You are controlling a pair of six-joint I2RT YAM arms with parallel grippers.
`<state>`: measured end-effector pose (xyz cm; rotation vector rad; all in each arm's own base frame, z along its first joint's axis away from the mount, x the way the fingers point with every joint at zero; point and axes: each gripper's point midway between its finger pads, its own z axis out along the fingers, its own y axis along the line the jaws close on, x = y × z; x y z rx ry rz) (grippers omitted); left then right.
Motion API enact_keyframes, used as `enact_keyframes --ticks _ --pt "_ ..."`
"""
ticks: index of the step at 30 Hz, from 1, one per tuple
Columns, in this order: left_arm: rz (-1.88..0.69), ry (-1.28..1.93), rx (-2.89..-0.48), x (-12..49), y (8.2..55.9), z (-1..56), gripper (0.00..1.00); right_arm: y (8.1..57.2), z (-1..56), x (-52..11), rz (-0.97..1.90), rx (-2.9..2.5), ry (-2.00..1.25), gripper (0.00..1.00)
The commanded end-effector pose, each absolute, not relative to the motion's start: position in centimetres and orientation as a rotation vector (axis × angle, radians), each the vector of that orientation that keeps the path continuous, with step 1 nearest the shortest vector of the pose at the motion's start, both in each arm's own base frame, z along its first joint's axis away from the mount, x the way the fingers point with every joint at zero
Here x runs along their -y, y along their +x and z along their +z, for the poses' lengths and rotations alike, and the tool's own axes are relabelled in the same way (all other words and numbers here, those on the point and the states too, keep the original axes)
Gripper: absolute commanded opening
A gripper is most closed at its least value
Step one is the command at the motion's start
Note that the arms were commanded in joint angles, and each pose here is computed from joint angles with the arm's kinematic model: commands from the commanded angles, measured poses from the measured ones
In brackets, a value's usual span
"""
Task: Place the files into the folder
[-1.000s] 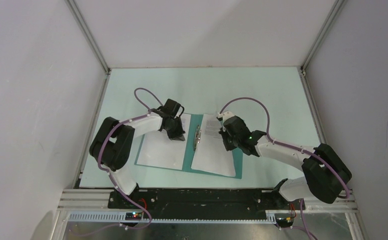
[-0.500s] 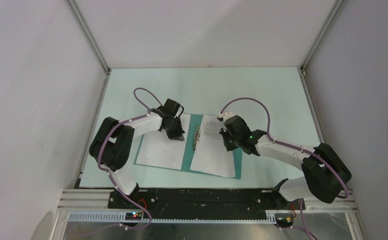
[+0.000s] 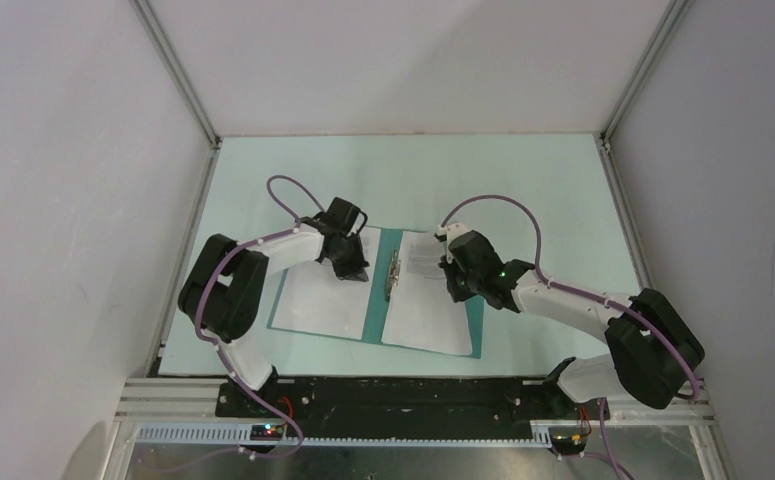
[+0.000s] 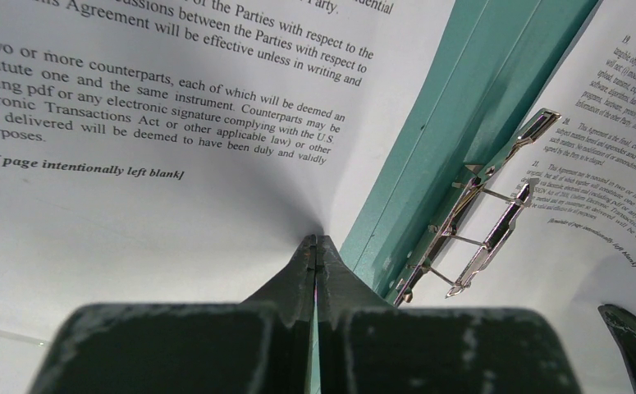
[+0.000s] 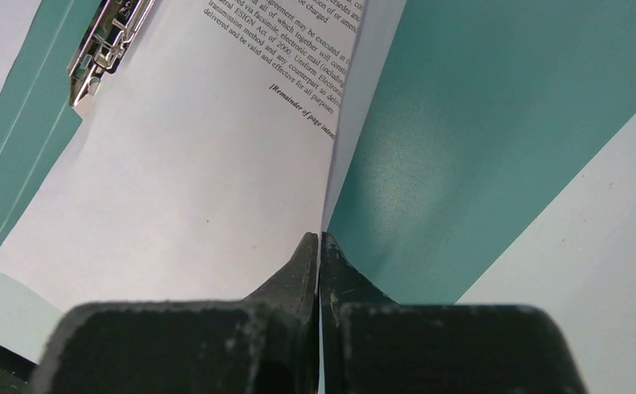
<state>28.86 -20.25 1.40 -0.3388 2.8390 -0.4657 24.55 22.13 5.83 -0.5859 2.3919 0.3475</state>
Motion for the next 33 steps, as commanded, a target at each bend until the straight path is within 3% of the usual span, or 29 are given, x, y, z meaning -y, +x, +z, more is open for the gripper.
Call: enact_keyframes --ticks 1,23,28,33 --pt "-0.251 -0.341 -2.891 16.9 27.7 -0.5 0.0 24.9 6.7 -23.1 0.401 -2.371 -0.521 0.0" --pt "-0.254 -0.335 -2.893 17.0 27.6 -0.5 0.0 25.1 6.9 -23.8 0.438 -2.385 -0.436 0.01" --pt "-0.254 -0.333 -2.893 17.0 27.5 -0.5 0.0 25.3 7.6 -23.6 0.43 -2.387 -0.411 0.35" --pt "-0.255 -0.333 -2.892 17.0 27.6 -0.4 0.0 25.4 7.9 -23.3 0.41 -2.393 -0.394 0.57"
